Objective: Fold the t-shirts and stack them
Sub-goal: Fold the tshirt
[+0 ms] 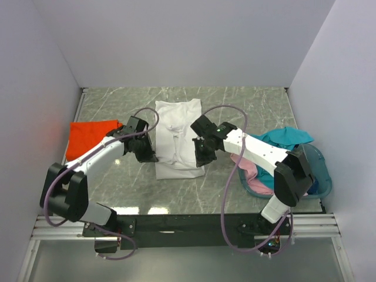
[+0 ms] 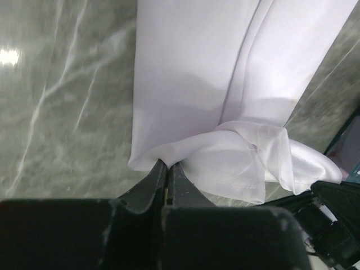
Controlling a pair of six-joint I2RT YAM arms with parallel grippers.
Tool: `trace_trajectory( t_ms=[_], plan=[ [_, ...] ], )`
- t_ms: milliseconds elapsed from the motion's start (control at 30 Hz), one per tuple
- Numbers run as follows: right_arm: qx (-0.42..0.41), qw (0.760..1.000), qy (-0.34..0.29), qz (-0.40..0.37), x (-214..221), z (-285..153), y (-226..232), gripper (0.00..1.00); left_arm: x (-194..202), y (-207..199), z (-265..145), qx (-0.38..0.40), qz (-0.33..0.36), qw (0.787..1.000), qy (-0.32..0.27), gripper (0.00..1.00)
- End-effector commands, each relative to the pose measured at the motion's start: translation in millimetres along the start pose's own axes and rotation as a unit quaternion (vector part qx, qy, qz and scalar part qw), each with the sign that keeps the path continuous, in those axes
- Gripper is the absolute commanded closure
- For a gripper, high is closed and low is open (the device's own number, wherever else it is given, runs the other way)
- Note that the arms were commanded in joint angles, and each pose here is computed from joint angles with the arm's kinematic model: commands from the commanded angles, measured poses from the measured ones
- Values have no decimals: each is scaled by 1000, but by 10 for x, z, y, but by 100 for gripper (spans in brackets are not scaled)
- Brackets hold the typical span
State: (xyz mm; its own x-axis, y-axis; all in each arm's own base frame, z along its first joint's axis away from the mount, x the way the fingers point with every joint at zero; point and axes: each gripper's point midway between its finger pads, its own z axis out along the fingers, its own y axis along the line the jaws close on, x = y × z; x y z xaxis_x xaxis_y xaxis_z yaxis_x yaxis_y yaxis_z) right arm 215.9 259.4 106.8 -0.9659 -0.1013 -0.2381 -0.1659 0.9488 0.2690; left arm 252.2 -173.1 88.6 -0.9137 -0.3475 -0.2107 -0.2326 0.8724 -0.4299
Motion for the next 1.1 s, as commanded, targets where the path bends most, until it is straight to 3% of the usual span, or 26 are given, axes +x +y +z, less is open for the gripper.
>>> trace_trajectory(
  t_ms=[0, 600, 900, 1000, 1067],
  plan=[
    [5, 999, -49, -9, -419, 30, -15, 100, -366, -267, 10, 49, 32, 998, -36, 100],
    [36, 992, -124, -4, -1817, 260, -197, 100, -1618, -524, 487, 80, 19, 994, -65, 100],
    [46, 991, -127, 3, -2220, 530, -342, 100, -1883, -518, 768, 100, 7, 994, -51, 100],
    [53, 991, -120, 6, -2272, 629, -398, 100, -1920, -481, 828, 95, 6, 994, -47, 94],
    [55, 991, -118, 9, -2283, 678, -429, 100, -1941, -436, 860, 91, 2, 995, -49, 78]
  ],
)
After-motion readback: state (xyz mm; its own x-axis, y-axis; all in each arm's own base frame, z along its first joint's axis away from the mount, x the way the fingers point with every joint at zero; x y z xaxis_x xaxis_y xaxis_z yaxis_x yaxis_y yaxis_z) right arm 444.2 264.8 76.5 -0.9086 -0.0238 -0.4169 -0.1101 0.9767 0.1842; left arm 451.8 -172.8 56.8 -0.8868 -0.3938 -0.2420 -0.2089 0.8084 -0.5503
